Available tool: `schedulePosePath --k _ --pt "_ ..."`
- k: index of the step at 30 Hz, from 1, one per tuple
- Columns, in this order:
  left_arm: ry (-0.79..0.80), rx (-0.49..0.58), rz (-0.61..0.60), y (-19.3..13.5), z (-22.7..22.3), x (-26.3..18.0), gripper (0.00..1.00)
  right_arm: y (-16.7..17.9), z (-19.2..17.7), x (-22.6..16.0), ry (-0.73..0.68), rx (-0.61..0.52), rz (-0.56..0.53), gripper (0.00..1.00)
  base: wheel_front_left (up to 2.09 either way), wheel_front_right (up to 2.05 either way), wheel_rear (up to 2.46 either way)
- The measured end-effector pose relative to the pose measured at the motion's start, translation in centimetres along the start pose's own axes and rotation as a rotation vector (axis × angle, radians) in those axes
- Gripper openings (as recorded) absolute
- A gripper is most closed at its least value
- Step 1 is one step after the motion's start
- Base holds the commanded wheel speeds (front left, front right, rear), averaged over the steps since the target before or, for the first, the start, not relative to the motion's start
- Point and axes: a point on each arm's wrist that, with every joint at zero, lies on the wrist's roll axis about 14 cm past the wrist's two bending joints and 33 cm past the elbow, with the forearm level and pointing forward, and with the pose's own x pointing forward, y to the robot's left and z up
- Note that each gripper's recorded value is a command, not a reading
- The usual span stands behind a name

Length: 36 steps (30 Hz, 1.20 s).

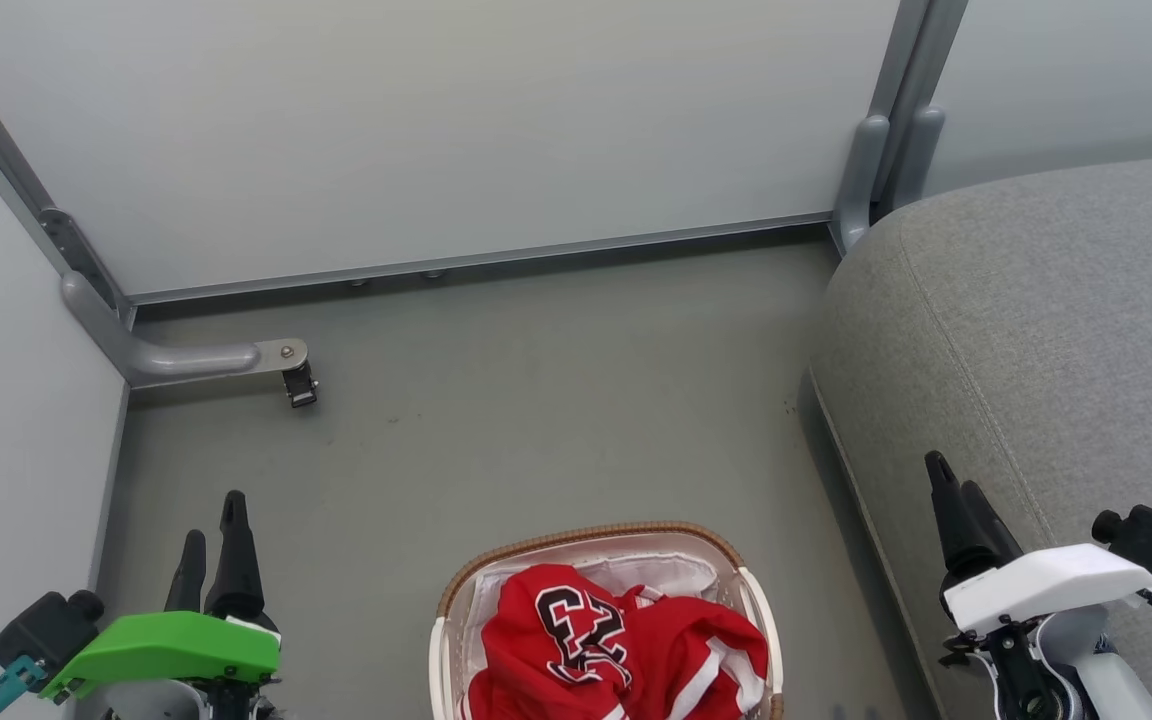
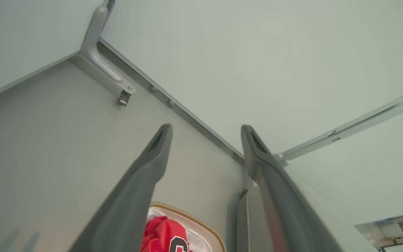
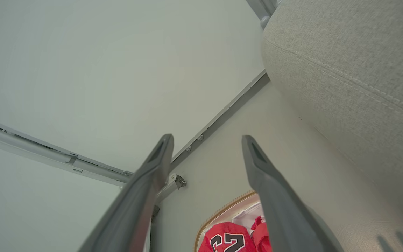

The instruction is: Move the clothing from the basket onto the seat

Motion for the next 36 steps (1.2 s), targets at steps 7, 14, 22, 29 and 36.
schedulePosePath --k 7,14,22,29,36 --pt "0.016 0.127 -0.002 0.1 -0.5 -0.1 1.0 0.4 -0.3 0.4 0.016 -0.135 0.024 1.0 0.0 0.0 0.0" --pt "0.033 0.252 -0.02 0.0 -0.9 -0.1 1.0 1.0 -0.3 0.9 0.015 -0.242 0.046 1.0 0.0 0.0 0.0" --pt "0.045 0.355 -0.034 0.0 -1.4 -0.2 1.0 1.5 -0.4 1.3 0.015 -0.353 0.072 1.0 0.0 0.0 0.0" --pt "0.05 0.449 -0.054 -0.2 -1.7 -0.3 1.0 2.0 -0.5 1.6 0.016 -0.443 0.097 1.0 0.0 0.0 0.0" --pt "0.036 0.51 -0.057 -0.3 -1.5 -0.3 1.0 2.0 -0.9 1.5 0.022 -0.523 0.111 1.0 0.0 0.0 0.0"
